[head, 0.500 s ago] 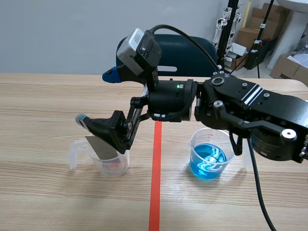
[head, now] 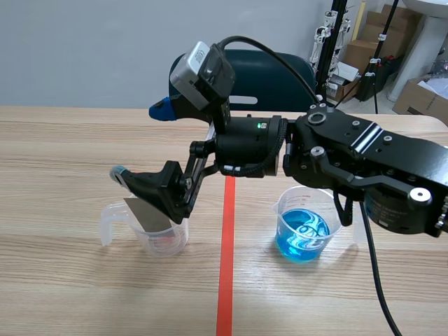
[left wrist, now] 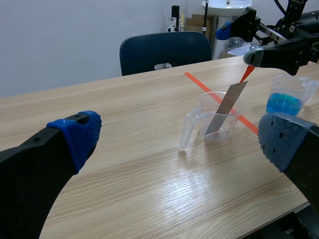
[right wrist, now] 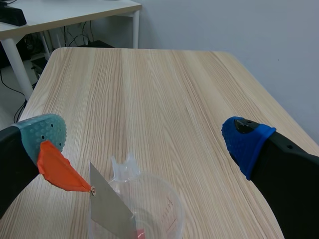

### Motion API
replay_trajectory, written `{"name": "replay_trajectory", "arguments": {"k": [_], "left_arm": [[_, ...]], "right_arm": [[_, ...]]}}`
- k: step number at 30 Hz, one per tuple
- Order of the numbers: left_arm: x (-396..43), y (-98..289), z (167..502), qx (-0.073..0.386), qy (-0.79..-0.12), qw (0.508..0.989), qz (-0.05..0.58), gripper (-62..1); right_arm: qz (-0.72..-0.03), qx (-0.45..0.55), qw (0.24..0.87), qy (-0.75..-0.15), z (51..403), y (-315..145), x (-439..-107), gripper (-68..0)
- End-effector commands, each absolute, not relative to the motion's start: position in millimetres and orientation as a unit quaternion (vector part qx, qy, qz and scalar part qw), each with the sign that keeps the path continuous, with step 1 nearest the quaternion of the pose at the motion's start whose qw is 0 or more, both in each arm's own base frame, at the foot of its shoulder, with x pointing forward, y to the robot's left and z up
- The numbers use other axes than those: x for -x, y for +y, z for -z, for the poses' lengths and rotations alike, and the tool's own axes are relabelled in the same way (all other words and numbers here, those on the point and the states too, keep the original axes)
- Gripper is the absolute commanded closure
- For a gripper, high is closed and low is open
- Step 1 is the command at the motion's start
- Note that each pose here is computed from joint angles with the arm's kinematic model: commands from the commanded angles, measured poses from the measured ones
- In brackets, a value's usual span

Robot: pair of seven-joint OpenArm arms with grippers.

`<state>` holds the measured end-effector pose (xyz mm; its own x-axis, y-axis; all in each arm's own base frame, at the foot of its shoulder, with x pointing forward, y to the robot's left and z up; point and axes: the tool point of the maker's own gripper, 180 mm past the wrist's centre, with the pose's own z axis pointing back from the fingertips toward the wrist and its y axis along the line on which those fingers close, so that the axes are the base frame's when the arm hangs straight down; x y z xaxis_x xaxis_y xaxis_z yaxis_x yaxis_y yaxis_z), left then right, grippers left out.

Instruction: Do the redox reaction experiment. return to the home posture

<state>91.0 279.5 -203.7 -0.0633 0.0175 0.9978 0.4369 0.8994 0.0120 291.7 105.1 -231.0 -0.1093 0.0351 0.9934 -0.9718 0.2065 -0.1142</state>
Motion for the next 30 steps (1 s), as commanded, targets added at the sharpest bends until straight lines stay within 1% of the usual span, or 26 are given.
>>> {"name": "replay_trajectory", "arguments": {"k": [1, 14, 30], "left_arm": [[-92, 279, 198, 0.159, -0.722, 0.655, 0.153, -62.3], [-92, 279, 198, 0.159, -0.722, 0.655, 0.153, -62.3], [-92, 279, 196, 0.159, -0.724, 0.653, 0.153, -62.3]], "right_arm": [[-0.474, -0.415, 0.511, -0.585, 216, 106, -294, -67.9], [-0.475, -0.414, 0.509, -0.586, 214, 107, -294, -67.9], [-0.462, -0.397, 0.497, -0.618, 176, 101, -300, -67.9]]}}
